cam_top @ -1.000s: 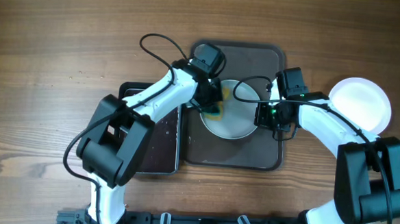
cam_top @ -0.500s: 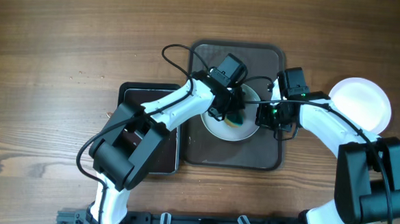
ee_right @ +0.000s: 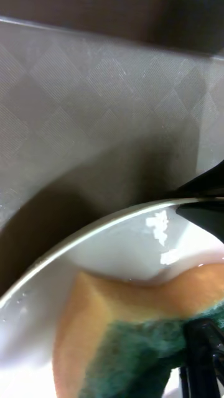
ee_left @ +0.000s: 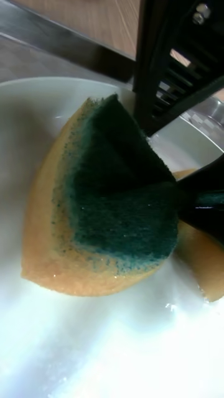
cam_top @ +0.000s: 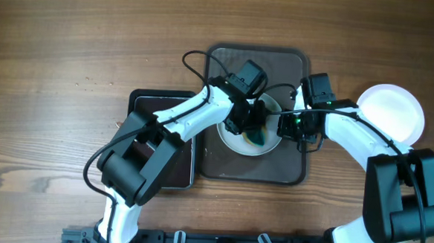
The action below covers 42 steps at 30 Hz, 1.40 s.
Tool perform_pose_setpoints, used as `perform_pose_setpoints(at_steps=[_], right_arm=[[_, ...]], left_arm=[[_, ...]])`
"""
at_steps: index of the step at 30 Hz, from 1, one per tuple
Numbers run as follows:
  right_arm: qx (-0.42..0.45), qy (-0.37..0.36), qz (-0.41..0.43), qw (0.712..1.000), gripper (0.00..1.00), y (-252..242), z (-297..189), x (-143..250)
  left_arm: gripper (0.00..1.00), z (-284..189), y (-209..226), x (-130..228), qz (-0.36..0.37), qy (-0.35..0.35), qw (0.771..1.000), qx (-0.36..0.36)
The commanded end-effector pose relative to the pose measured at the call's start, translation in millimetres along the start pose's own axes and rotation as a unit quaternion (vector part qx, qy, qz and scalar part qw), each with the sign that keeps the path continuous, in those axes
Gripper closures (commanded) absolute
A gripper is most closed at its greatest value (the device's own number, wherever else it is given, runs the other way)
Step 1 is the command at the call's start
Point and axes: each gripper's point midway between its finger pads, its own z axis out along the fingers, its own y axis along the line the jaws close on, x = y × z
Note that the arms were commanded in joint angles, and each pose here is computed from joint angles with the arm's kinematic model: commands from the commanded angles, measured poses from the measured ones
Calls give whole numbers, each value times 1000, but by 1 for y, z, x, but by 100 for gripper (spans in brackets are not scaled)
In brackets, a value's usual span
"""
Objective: Clean dirty plates on tray and stack at the side
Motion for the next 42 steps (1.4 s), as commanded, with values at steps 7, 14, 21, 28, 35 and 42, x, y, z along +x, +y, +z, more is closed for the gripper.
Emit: perform_pose_setpoints(at_steps=[7, 14, 21, 28, 35, 42], right_arm=[[30, 19, -7, 999, 96, -13, 9, 11], [31, 22, -8, 999, 96, -13, 9, 13], [31, 23, -7, 999, 96, -14, 9, 13], [31, 23, -6, 999, 96, -13, 9, 13], [23, 25, -6, 999, 96, -11, 9, 14], [19, 27, -5, 999, 96, -9, 9, 15]], left_arm=[[96, -55, 85, -19, -15, -101, 969, -224], [96, -91, 83, -31, -45, -124, 974, -182], [96, -167, 76, -34, -83, -165, 978, -101], [96, -227, 153, -16, -169, -187, 947, -201], [96, -186, 203, 6, -198, -149, 938, -243], [93, -153, 142, 5, -56, -101, 990, -82]])
